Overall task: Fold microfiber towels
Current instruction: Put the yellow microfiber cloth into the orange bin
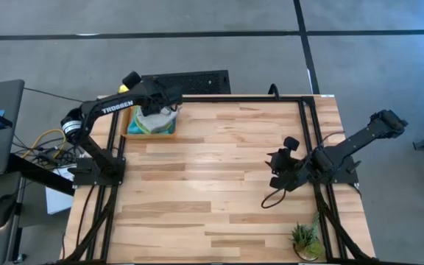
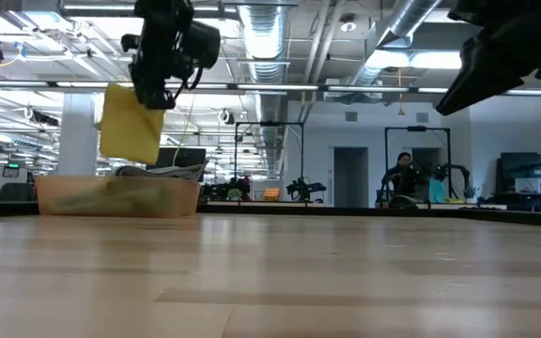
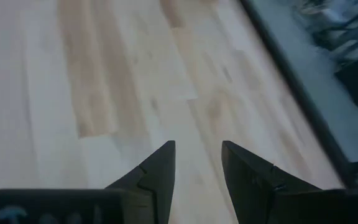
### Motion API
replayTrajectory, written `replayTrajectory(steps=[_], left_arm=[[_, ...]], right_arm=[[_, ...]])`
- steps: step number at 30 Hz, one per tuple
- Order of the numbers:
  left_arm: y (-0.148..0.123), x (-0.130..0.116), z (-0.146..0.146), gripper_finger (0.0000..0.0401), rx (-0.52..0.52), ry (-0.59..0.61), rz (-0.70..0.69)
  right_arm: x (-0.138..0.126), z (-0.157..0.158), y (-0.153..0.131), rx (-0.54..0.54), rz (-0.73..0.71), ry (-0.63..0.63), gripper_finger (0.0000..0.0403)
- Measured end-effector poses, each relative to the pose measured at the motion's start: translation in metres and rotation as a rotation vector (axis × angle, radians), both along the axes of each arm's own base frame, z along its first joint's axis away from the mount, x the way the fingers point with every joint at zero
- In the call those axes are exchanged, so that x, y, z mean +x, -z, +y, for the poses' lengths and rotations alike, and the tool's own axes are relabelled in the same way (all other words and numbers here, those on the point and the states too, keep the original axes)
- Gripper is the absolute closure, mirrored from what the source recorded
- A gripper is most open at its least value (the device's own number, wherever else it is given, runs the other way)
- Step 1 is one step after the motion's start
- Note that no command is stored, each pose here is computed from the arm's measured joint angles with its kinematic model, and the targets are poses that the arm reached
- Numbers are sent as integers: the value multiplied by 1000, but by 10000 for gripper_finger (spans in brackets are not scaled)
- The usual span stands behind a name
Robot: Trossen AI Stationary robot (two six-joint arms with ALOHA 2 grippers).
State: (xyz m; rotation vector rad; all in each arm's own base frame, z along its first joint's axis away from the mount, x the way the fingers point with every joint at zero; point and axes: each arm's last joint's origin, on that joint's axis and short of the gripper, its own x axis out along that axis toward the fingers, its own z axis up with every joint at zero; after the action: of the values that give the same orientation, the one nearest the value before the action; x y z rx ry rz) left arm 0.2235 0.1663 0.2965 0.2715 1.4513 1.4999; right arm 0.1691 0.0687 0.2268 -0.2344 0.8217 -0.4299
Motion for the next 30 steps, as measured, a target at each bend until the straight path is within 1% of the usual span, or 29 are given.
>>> replayTrajectory(steps=[3,6,10,12,16,19,23,28,30], left_arm=[[14,-2,-5,401,-1,-21,0],[26,-2,-12,401,-35,-33,-30],[36,7,-24,401,-70,7,-82],[39,14,-28,401,-78,40,-123],[43,31,-34,401,-146,120,-241],[43,39,-35,401,-176,167,-302],[44,42,-35,401,-205,159,-371],[46,43,-37,400,-274,139,-439],[46,44,-37,394,-292,124,-475]], right_arm=[[1,-3,-1,-36,-19,31,248],[2,-6,-1,-43,-21,49,248],[3,-8,-1,-43,-20,61,248],[3,-8,-1,-43,-19,60,248],[3,-8,-1,-43,-19,60,248],[3,-8,-1,-43,-19,60,248],[2,-8,-1,-34,-14,55,248],[2,-7,0,-26,-5,48,248],[2,-7,0,-27,0,47,248]])
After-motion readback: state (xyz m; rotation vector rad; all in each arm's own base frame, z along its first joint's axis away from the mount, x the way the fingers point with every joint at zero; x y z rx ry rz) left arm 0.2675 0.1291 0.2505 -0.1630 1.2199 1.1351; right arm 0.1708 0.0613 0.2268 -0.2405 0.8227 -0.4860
